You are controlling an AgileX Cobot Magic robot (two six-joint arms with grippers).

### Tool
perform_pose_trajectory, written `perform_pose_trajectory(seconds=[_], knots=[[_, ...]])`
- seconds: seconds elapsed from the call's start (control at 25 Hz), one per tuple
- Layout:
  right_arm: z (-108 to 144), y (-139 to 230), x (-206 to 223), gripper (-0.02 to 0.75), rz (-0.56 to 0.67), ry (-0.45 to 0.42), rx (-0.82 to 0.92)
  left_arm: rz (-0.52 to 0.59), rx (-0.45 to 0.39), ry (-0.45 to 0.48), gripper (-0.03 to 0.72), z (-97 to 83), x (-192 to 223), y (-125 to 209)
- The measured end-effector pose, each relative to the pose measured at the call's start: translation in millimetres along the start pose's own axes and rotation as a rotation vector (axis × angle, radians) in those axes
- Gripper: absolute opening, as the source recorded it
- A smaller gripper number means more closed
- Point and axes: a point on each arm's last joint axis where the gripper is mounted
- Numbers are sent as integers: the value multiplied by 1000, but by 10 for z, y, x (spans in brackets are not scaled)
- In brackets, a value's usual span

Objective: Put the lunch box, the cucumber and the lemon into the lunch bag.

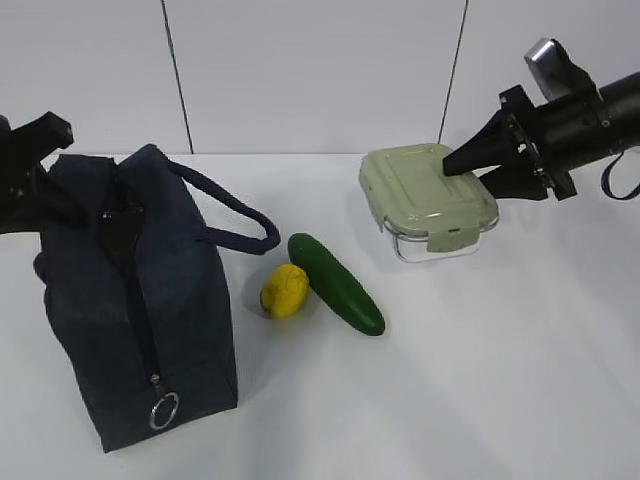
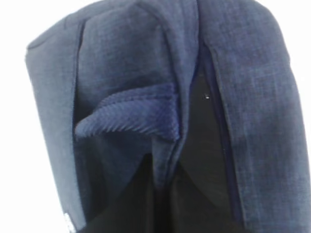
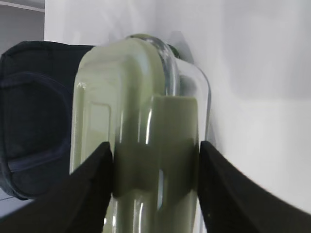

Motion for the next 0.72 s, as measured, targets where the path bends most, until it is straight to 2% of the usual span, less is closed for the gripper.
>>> perform_pose_trajectory(seconds=[0.12,0.36,0.52,0.72], knots=[[85,-47,32,404,0,-5,-9,16,49,-45,-7,-71,-40,-9],[187,-116,44,404,-6,-11,6,-7,133,-95,-7,-401,-146,-30],[237,-112,95,403,5,-18,10,-25,152,-145,-7,-509,-157,-5],[347,-101,202,403,20,-47,12,-8,132,-173,-7,-566,-42,52]])
Point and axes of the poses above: a point on each arm's last joint axis where the gripper is mounted, x pointing out along that axis toward the gripper, z along the wrist's bending axis when the last joint is at zero, y = z × x, and after that the axes turned 5 degrees about -x, right-handed
